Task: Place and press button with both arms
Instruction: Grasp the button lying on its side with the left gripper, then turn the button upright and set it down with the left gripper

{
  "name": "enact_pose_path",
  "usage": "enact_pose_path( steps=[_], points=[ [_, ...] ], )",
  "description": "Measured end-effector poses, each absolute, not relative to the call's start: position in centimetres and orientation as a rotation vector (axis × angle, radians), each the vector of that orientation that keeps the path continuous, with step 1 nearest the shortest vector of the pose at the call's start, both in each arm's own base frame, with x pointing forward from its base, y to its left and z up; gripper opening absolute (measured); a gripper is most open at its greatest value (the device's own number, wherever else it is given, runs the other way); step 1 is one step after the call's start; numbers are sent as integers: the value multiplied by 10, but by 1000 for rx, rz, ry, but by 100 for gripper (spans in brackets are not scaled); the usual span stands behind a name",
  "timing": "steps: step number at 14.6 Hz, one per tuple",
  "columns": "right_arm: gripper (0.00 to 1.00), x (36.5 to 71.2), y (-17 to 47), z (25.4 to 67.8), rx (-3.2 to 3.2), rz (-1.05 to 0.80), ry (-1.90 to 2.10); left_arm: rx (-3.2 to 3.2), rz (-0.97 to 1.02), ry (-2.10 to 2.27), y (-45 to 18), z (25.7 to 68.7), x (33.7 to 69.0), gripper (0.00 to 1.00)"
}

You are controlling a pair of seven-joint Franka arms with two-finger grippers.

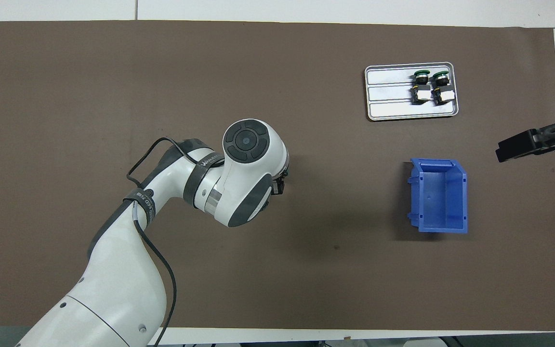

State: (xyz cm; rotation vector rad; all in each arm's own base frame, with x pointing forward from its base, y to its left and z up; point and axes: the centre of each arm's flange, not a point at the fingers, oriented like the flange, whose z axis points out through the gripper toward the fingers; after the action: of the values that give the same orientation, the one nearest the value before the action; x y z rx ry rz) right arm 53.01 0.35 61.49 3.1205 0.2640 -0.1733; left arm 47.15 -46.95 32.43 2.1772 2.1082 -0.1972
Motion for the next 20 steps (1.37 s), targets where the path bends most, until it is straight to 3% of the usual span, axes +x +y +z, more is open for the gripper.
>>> enact_pose_path(
  steps=[6,15,20],
  points=[
    [100,530,4,615,3120,-173,264,1902,-294,2130,-420,372,500,33],
    [100,530,4,615,3120,-173,264,1668,-651,1893,-374,348,503,33],
    [100,530,4,615,3120,-173,264,1551,-718,1719,-336,324,493,33]
  ],
)
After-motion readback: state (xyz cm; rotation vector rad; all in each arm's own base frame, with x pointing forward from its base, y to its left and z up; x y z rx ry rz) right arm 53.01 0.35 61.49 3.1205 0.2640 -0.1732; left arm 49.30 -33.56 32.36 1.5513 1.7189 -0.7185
